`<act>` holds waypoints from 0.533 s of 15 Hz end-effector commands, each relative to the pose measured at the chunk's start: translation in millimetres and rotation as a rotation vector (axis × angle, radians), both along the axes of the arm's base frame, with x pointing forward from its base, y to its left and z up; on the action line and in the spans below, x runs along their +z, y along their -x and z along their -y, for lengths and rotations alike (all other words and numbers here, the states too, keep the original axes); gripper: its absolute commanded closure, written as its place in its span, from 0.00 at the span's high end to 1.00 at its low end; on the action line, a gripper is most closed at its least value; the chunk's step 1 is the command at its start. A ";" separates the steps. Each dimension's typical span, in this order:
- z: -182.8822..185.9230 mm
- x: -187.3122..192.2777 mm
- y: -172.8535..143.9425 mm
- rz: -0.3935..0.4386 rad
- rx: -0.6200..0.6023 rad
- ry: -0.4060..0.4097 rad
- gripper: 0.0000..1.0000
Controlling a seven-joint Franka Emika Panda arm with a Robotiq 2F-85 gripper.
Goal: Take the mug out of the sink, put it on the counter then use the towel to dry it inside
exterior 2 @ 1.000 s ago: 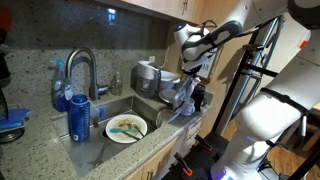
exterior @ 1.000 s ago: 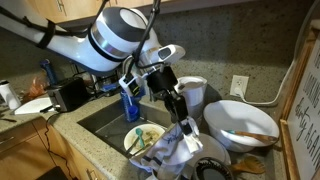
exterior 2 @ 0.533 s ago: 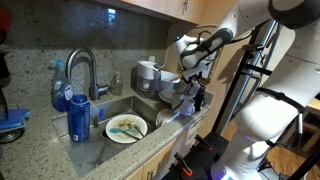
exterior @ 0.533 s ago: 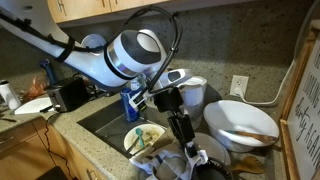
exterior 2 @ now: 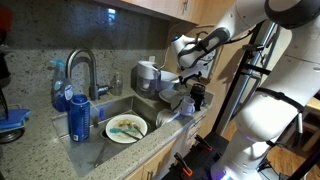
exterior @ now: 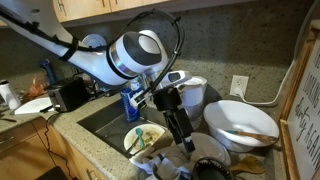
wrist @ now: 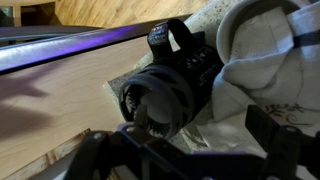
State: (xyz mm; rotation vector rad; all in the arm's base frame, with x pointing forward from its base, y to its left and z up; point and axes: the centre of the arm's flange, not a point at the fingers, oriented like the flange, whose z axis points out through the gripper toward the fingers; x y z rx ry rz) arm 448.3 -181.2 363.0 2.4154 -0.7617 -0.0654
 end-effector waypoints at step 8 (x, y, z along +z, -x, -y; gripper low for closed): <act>-48.9 52.4 -3.5 -0.018 0.189 -0.283 1.00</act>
